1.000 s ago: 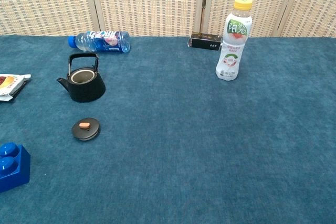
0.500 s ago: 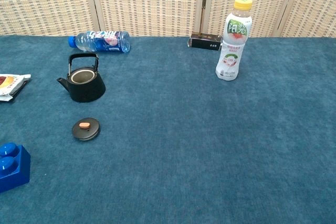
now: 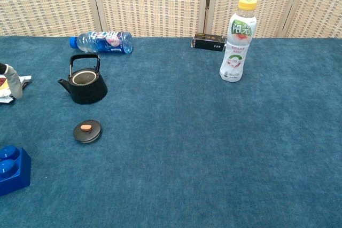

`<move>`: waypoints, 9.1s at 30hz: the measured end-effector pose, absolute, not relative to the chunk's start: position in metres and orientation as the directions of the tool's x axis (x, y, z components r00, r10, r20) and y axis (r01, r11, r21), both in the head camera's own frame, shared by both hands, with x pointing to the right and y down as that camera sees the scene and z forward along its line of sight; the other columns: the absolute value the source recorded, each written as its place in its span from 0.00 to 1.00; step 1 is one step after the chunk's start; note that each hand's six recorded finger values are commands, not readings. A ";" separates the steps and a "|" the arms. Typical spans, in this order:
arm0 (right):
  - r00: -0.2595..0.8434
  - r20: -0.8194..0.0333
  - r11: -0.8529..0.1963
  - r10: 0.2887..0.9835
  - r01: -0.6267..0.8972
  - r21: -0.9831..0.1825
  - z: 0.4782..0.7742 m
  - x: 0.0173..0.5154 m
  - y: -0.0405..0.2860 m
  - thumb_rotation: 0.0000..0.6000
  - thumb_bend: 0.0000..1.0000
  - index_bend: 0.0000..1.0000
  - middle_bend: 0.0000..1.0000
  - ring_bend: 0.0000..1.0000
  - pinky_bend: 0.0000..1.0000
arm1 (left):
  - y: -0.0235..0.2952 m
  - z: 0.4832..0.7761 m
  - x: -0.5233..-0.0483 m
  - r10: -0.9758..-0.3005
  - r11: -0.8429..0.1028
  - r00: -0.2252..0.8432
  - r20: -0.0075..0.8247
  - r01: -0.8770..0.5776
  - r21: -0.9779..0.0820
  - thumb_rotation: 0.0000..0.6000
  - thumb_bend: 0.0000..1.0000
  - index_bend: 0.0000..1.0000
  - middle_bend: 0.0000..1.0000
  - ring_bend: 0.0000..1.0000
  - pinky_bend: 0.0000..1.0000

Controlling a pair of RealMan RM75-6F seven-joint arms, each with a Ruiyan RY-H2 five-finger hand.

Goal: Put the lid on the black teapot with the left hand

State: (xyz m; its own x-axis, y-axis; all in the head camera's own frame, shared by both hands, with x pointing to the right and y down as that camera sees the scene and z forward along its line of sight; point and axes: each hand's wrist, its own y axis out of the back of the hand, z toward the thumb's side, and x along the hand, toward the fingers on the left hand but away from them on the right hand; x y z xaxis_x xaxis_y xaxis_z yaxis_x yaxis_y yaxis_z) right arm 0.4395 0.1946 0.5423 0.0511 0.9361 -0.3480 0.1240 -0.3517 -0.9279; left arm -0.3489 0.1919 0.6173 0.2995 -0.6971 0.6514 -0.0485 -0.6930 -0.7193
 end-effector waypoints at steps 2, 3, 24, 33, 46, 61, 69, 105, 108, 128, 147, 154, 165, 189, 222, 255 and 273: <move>0.049 -0.346 -0.349 0.937 0.126 -0.929 0.541 0.440 0.194 1.00 0.15 0.67 0.50 0.38 0.50 | 0.190 0.620 -0.344 -0.691 -0.697 0.303 0.656 -0.038 -0.716 1.00 0.04 0.42 1.00 1.00 1.00; 0.048 -0.344 -0.348 0.938 0.126 -0.929 0.541 0.441 0.194 1.00 0.15 0.67 0.50 0.38 0.50 | 0.188 0.622 -0.341 -0.687 -0.699 0.305 0.659 -0.030 -0.715 1.00 0.04 0.42 1.00 1.00 1.00; 0.030 -0.315 -0.316 0.949 0.150 -0.937 0.530 0.448 0.190 1.00 0.15 0.67 0.50 0.38 0.50 | 0.183 0.665 -0.292 -0.609 -0.753 0.303 0.733 0.070 -0.654 1.00 0.04 0.26 1.00 1.00 1.00; 0.031 -0.308 -0.309 0.951 0.155 -0.938 0.526 0.449 0.190 1.00 0.15 0.67 0.50 0.38 0.50 | 0.179 0.678 -0.277 -0.593 -0.767 0.298 0.748 0.074 -0.637 1.00 0.04 0.26 1.00 1.00 1.00; 0.025 -0.301 -0.301 0.953 0.156 -0.941 0.524 0.451 0.189 1.00 0.15 0.67 0.50 0.38 0.50 | 0.178 0.693 -0.267 -0.572 -0.782 0.286 0.769 0.092 -0.616 1.00 0.04 0.30 1.00 1.00 1.00; 0.019 -0.297 -0.296 0.955 0.161 -0.942 0.522 0.453 0.188 1.00 0.15 0.67 0.50 0.38 0.50 | 0.173 0.704 -0.251 -0.563 -0.787 0.287 0.775 0.100 -0.609 1.00 0.04 0.30 1.00 1.00 1.00; 0.018 -0.291 -0.290 0.957 0.164 -0.943 0.520 0.454 0.188 1.00 0.15 0.67 0.50 0.38 0.50 | 0.176 0.710 -0.245 -0.567 -0.788 0.274 0.777 0.095 -0.609 1.00 0.04 0.31 1.00 1.00 1.00; 0.010 -0.279 -0.277 0.960 0.167 -0.946 0.515 0.457 0.188 1.00 0.15 0.67 0.50 0.38 0.50 | 0.175 0.725 -0.243 -0.579 -0.792 0.221 0.785 0.073 -0.606 1.00 0.04 0.38 1.00 1.00 1.00; 0.011 -0.277 -0.274 0.961 0.169 -0.947 0.515 0.457 0.188 1.00 0.15 0.67 0.50 0.38 0.50 | 0.174 0.725 -0.242 -0.583 -0.792 0.221 0.782 0.062 -0.608 1.00 0.04 0.39 1.00 1.00 1.00; 0.009 -0.280 -0.277 0.960 0.169 -0.946 0.515 0.458 0.187 1.00 0.15 0.67 0.50 0.38 0.50 | 0.174 0.729 -0.239 -0.585 -0.793 0.227 0.779 0.041 -0.608 1.00 0.04 0.44 1.00 1.00 1.00; 0.008 -0.283 -0.280 0.959 0.169 -0.945 0.516 0.459 0.187 1.00 0.15 0.67 0.50 0.38 0.50 | 0.172 0.725 -0.243 -0.605 -0.775 0.232 0.762 0.046 -0.630 1.00 0.04 0.48 1.00 1.00 1.00; 0.010 -0.283 -0.280 0.959 0.168 -0.945 0.516 0.458 0.188 1.00 0.15 0.67 0.50 0.38 0.50 | 0.168 0.718 -0.246 -0.617 -0.764 0.229 0.753 0.055 -0.643 1.00 0.04 0.49 1.00 1.00 1.00; 0.011 -0.283 -0.281 0.959 0.168 -0.945 0.516 0.458 0.188 1.00 0.15 0.67 0.50 0.38 0.50 | 0.143 0.701 -0.257 -0.664 -0.723 0.192 0.723 0.080 -0.686 1.00 0.04 0.49 1.00 1.00 1.00; -0.001 -0.302 -0.298 0.953 0.162 -0.941 0.521 0.461 0.187 1.00 0.15 0.67 0.50 0.38 0.50 | 0.087 0.693 -0.266 -0.701 -0.693 0.108 0.705 0.133 -0.709 1.00 0.04 0.49 1.00 1.00 1.00; -0.018 -0.327 -0.320 0.945 0.167 -0.933 0.529 0.468 0.184 1.00 0.15 0.67 0.50 0.38 0.50 | 0.049 0.705 -0.252 -0.688 -0.711 0.060 0.723 0.142 -0.688 1.00 0.04 0.50 1.00 1.00 1.00; -0.014 -0.330 -0.323 0.944 0.170 -0.931 0.530 0.467 0.184 1.00 0.15 0.67 0.50 0.38 0.50 | 0.041 0.722 -0.255 -0.697 -0.705 0.025 0.716 0.158 -0.692 1.00 0.04 0.49 1.00 1.00 1.00; -0.014 -0.329 -0.322 0.944 0.171 -0.931 0.530 0.468 0.185 1.00 0.15 0.67 0.50 0.38 0.50 | 0.042 0.722 -0.259 -0.697 -0.704 0.015 0.717 0.173 -0.688 1.00 0.04 0.40 1.00 1.00 1.00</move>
State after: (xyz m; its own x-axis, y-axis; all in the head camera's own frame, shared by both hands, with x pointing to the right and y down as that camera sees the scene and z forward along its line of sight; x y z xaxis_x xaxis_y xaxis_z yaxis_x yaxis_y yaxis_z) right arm 0.4675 0.1845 0.5299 -0.0140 0.9442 -0.3292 0.1705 -0.3222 -0.9312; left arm -0.2592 0.0422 0.7224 0.0147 -0.6970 0.7169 0.1725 -0.7045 -0.6884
